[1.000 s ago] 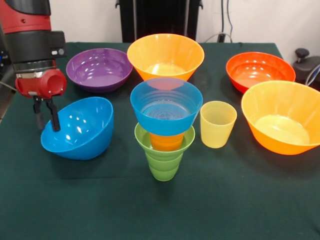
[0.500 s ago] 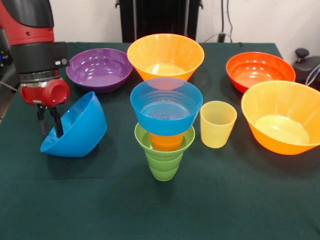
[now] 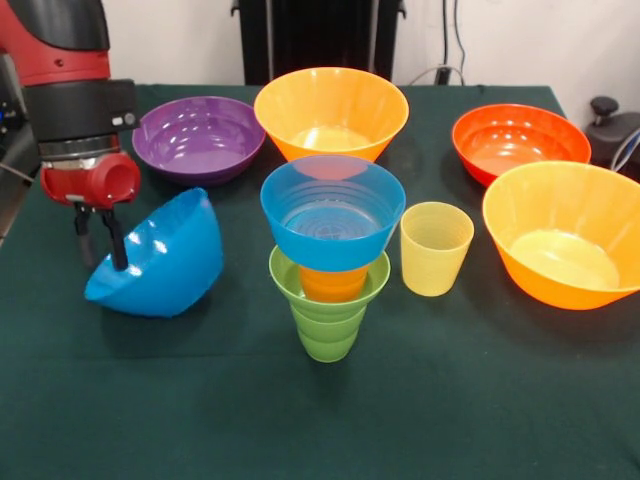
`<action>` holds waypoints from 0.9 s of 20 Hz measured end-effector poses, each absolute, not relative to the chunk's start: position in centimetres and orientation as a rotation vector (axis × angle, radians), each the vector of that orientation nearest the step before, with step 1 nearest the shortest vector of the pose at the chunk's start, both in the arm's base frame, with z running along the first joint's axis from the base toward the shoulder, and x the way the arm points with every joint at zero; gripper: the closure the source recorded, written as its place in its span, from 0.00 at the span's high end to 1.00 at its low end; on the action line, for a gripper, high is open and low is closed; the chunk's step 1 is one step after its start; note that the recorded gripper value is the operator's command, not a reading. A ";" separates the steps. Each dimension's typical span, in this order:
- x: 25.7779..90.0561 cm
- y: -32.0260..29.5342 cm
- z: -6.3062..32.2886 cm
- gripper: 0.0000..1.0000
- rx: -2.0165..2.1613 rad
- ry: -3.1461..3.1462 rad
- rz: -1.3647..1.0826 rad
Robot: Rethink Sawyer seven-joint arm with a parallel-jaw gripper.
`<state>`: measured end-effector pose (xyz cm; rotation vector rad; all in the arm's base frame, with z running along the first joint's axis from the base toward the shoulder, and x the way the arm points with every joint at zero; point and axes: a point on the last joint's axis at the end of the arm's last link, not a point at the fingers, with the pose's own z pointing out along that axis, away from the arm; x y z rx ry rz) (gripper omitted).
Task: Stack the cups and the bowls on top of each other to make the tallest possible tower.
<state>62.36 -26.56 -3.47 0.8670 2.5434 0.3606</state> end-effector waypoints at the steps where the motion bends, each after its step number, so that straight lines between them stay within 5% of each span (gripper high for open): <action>1: 62.5 -26.9 -2.4 1.00 0.852 2.540 0.344; 18: 65.0 -27.9 3.8 1.00 0.765 2.498 0.242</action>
